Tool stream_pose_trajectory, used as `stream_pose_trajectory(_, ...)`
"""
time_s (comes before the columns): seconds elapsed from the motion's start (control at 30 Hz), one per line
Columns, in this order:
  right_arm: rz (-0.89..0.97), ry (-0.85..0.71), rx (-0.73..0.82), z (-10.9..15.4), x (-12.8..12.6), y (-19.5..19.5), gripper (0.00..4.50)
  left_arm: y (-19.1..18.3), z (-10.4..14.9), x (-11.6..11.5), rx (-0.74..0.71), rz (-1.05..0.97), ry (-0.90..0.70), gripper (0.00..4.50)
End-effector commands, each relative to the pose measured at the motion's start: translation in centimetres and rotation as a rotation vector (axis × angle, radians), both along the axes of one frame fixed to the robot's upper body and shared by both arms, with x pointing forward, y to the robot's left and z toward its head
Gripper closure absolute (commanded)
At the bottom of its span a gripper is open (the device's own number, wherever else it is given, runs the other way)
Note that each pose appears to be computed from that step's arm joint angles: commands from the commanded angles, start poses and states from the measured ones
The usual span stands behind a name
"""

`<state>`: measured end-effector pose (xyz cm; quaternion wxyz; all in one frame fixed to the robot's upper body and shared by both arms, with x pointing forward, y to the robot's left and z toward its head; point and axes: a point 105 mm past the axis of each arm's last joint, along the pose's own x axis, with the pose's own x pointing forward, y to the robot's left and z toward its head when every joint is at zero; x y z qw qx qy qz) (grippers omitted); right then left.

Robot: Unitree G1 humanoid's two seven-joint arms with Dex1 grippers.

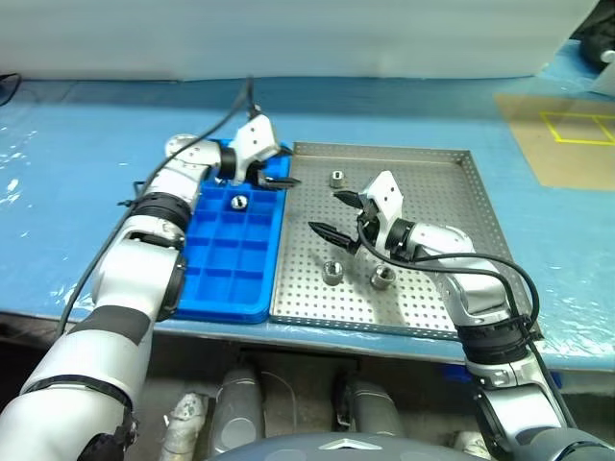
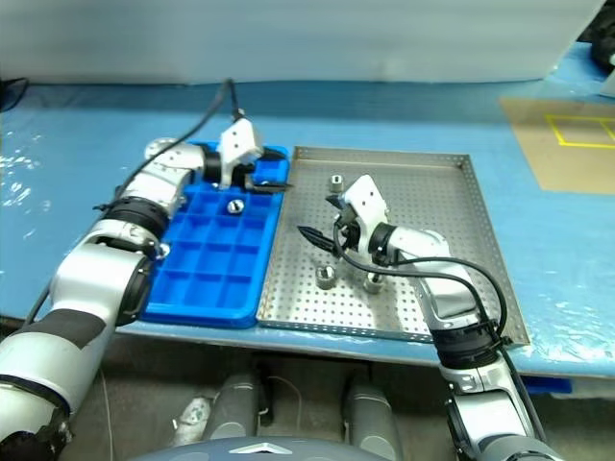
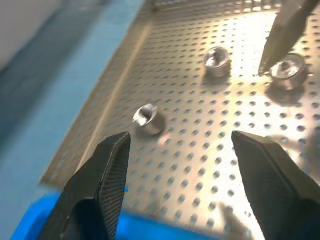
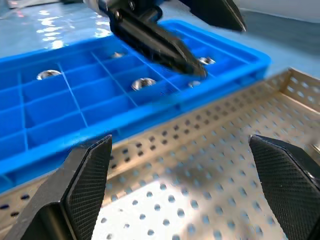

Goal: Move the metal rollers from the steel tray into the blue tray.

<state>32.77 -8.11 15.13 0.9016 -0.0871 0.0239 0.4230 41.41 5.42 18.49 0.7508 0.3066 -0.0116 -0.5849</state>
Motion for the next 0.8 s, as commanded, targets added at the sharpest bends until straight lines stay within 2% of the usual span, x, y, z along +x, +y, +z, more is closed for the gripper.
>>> stream_pose_trajectory(0.03, -0.046, -0.059, 0.028, 1.8, -0.7, -0.9, 0.00, -1.6, 0.6, -0.9, 0.046, -0.108, -0.031, 1.12)
stream_pose_trajectory(0.17, -0.122, -0.062, 0.029, 2.2, -1.4, -2.9, 0.00, -3.0, -1.6, -2.9, 0.148, -0.277, 0.006, 1.12)
stream_pose_trajectory(0.4, -0.110, 0.015, -0.046, 1.0, -5.7, -5.0, 0.00, -2.4, -4.5, -5.3, 0.304, -0.466, 0.046, 1.12)
stream_pose_trajectory(0.6, -0.092, 0.106, -0.087, -0.8, -8.0, -5.0, 0.00, -3.0, -5.7, -6.7, 0.320, -0.567, 0.069, 1.12)
stream_pose_trajectory(0.8, -0.111, 0.121, -0.082, -1.5, -8.2, -4.5, 0.00, -3.1, -7.0, -7.4, 0.331, -0.602, 0.089, 1.12)
